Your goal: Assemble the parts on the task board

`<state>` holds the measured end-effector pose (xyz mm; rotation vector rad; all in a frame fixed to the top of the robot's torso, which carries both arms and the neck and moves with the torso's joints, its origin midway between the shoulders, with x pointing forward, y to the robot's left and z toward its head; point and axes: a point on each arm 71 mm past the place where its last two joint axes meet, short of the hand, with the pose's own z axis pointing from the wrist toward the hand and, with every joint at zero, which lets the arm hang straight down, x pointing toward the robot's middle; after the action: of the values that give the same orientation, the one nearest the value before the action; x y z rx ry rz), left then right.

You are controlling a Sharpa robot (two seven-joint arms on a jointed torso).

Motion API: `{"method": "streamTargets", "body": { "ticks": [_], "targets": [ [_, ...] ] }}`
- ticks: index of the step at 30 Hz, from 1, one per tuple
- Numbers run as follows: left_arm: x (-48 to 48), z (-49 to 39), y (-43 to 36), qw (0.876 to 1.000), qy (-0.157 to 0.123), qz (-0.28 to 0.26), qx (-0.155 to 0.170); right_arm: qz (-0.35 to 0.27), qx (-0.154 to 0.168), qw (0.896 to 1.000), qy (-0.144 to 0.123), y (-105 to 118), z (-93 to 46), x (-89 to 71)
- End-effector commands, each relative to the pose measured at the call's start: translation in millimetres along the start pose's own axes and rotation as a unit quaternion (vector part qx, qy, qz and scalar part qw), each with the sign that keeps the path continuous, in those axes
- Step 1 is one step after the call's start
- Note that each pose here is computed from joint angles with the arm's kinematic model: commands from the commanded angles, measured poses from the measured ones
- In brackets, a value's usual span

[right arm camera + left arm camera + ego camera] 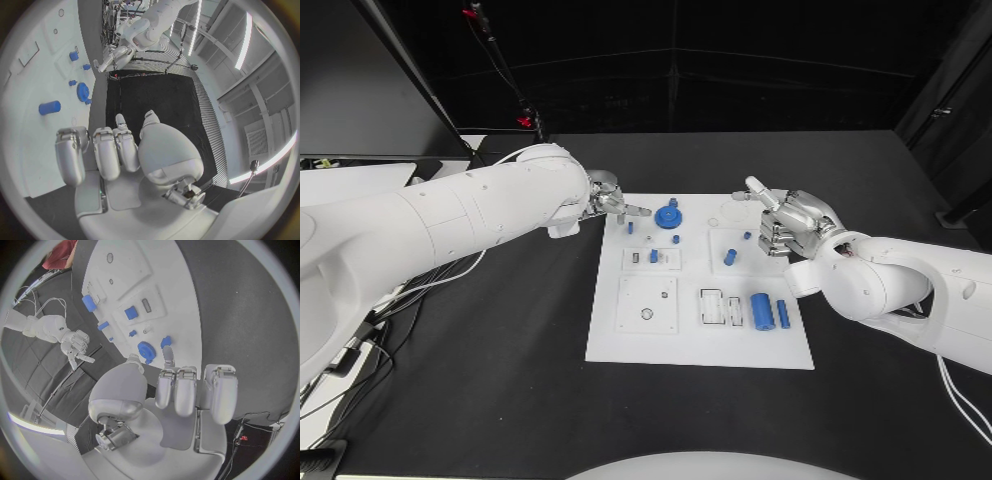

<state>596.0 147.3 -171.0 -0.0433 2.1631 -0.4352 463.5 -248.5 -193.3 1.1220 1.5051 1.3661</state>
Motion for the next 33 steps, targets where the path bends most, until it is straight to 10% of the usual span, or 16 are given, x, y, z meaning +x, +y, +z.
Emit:
{"method": "streamTargets", "body": {
  "ticks": [1, 33],
  "targets": [
    [0.2, 1.2, -1.8, 1.0, 0.009, 0.027, 0.0, 0.001, -0.003, 1.0, 0.003, 1.1, 0.3, 1.1],
    [2.5, 11.8, 1.8, 0.999, 0.032, 0.034, -0.021, 0.002, -0.001, 1.0, 0.006, 0.9, 1.8, 4.4]
  ]
}}
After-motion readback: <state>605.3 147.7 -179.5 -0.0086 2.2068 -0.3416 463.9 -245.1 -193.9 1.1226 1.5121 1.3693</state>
